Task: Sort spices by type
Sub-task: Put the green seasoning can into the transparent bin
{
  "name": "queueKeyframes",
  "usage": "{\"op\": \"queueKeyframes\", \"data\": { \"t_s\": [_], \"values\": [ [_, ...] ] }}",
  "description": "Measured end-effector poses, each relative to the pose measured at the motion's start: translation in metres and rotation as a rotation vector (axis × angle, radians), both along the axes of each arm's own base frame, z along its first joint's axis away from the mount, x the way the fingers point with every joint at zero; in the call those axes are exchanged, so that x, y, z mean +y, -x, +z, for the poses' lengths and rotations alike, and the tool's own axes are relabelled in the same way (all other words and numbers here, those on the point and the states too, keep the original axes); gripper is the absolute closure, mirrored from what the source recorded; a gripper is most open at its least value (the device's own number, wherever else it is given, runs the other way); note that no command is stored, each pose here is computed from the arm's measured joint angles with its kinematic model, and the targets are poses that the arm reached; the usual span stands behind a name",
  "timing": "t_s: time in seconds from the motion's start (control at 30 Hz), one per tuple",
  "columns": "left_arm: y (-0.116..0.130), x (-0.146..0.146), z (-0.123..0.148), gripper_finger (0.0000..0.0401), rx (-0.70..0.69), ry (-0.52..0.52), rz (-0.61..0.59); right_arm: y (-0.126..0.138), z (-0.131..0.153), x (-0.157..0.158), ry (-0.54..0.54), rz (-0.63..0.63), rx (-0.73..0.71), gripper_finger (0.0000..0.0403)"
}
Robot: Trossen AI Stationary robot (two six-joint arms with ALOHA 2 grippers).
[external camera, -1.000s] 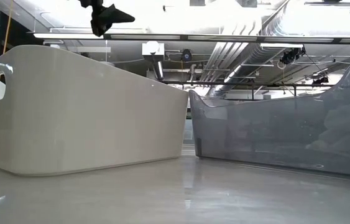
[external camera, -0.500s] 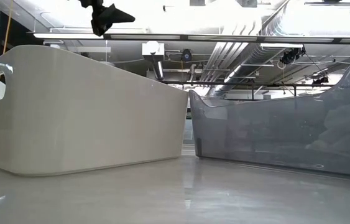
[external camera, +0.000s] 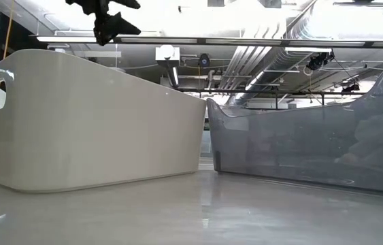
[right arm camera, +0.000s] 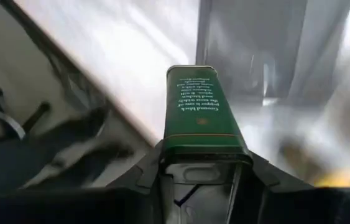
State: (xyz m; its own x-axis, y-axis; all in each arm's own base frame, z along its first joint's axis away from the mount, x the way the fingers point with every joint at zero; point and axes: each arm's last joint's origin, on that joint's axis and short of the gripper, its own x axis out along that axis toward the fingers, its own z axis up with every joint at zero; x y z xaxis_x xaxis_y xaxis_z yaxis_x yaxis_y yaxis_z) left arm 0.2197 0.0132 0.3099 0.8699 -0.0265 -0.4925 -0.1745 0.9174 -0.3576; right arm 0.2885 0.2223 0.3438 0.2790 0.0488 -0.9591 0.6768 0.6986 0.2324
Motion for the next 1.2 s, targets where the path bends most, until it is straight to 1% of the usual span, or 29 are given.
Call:
{"op": "queueKeyframes", "data": {
  "t_s": [0.07,0.13,0.23,0.33,0.43,0.57,0.63,0.73,0.87,1.0,1.1,1.2],
  "values": [
    [0.002,0.000,-0.003,0.0165,0.039,0.005,-0.004,-0.016,0.012,-0.024,0.084,0.062,-0.073,0.0291],
    [0.005,-0.001,-0.008,0.0165,0.092,0.009,-0.005,-0.034,0.016,-0.053,0.155,0.113,-0.103,0.0291],
    [0.010,-0.003,-0.014,0.0165,0.179,0.016,-0.014,-0.059,0.013,-0.096,0.227,0.210,-0.125,0.0291],
    [0.016,-0.010,-0.019,0.0165,0.259,0.031,-0.059,-0.075,0.005,-0.136,0.300,0.289,-0.103,0.0291],
    [0.023,-0.019,-0.022,0.0165,0.314,0.063,-0.139,-0.083,-0.004,-0.174,0.327,0.319,-0.068,0.0291],
    [0.029,-0.030,-0.022,0.0165,0.339,0.053,-0.203,-0.089,-0.015,-0.207,0.297,0.366,-0.052,0.0291],
    [0.031,-0.034,-0.020,0.0165,0.329,0.046,-0.224,-0.091,-0.021,-0.215,0.277,0.397,-0.059,0.0291],
    [0.035,-0.037,-0.017,0.0165,0.313,0.039,-0.244,-0.093,-0.031,-0.219,0.248,0.477,-0.064,0.0291],
    [0.038,-0.038,-0.014,0.0165,0.289,0.001,-0.214,-0.097,-0.052,-0.219,0.237,0.564,-0.025,0.0288],
    [0.039,-0.035,-0.011,0.0165,0.256,-0.030,-0.110,-0.107,-0.074,-0.217,0.230,0.686,0.021,0.0287],
    [0.035,-0.034,-0.008,0.0165,0.216,-0.028,-0.024,-0.115,-0.093,-0.218,0.259,0.751,0.077,0.0286],
    [0.033,-0.033,-0.005,0.0165,0.180,-0.008,0.020,-0.120,-0.108,-0.218,0.279,0.819,0.130,0.0286]
  ]
}}
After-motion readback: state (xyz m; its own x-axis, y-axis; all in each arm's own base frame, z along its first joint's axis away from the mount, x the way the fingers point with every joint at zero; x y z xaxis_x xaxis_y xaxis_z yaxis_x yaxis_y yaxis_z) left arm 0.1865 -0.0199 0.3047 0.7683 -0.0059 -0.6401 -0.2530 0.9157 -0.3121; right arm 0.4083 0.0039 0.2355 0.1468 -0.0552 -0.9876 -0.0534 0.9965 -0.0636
